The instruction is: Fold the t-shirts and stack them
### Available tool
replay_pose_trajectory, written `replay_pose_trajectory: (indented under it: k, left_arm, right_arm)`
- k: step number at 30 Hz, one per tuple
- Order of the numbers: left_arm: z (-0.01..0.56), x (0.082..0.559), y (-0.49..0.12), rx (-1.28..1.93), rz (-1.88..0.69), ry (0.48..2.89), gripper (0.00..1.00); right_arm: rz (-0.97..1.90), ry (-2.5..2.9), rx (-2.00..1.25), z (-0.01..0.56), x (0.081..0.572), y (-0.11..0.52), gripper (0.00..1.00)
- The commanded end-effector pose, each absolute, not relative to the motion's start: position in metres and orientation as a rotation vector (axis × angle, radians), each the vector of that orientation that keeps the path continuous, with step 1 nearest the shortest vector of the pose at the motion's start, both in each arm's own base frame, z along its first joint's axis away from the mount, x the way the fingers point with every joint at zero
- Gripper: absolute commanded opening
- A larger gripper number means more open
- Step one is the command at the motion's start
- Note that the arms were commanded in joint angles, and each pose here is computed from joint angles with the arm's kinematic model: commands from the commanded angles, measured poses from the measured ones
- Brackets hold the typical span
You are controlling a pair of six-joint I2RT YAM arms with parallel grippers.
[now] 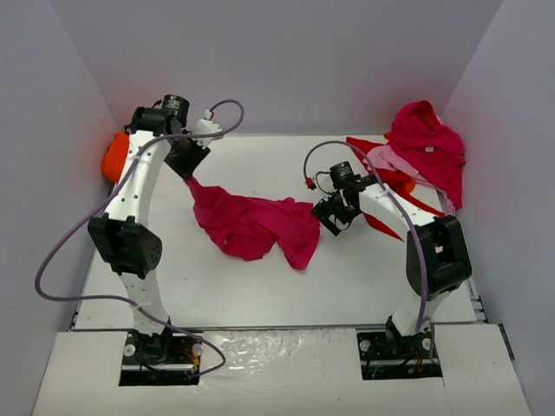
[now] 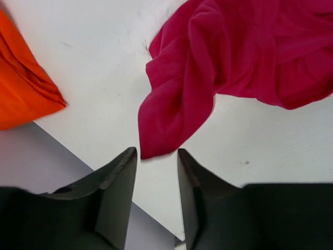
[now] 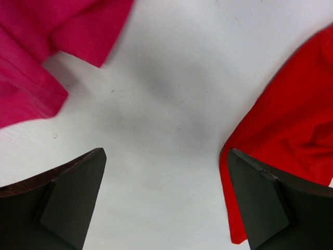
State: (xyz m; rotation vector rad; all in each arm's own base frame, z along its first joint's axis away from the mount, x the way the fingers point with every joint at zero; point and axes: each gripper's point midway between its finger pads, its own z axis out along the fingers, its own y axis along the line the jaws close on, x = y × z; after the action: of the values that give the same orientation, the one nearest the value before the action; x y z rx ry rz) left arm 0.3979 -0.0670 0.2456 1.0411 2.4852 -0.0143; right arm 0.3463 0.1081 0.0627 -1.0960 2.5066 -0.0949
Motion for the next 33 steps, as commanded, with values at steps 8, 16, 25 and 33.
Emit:
replay_pose_trajectory:
  k: [8, 16, 25, 33]
  left_arm:
    - [0.219, 0.415, -0.029, 0.95, 0.16, 2.556, 0.56]
    - [0.196, 0.4, -0.017, 0.845, 0.097, 2.741, 0.58]
    - [0.132, 0.377, 0.005, 0.232, -0.565, 3.097, 0.5]
    - [0.094, 0.348, 0.002, -0.005, -0.875, 3.179, 0.5]
  right_arm:
    - [-0.08, 2.426, -1.083, 0.094, 0.368, 0.117, 1.0]
    - [-0.01, 2.41, -1.123, 0.096, 0.38, 0.141, 1.0]
    - [0.024, 2.379, -1.203, 0.096, 0.379, 0.168, 1.0]
    - [0.03, 2.39, -1.227, 0.087, 0.376, 0.169, 1.0]
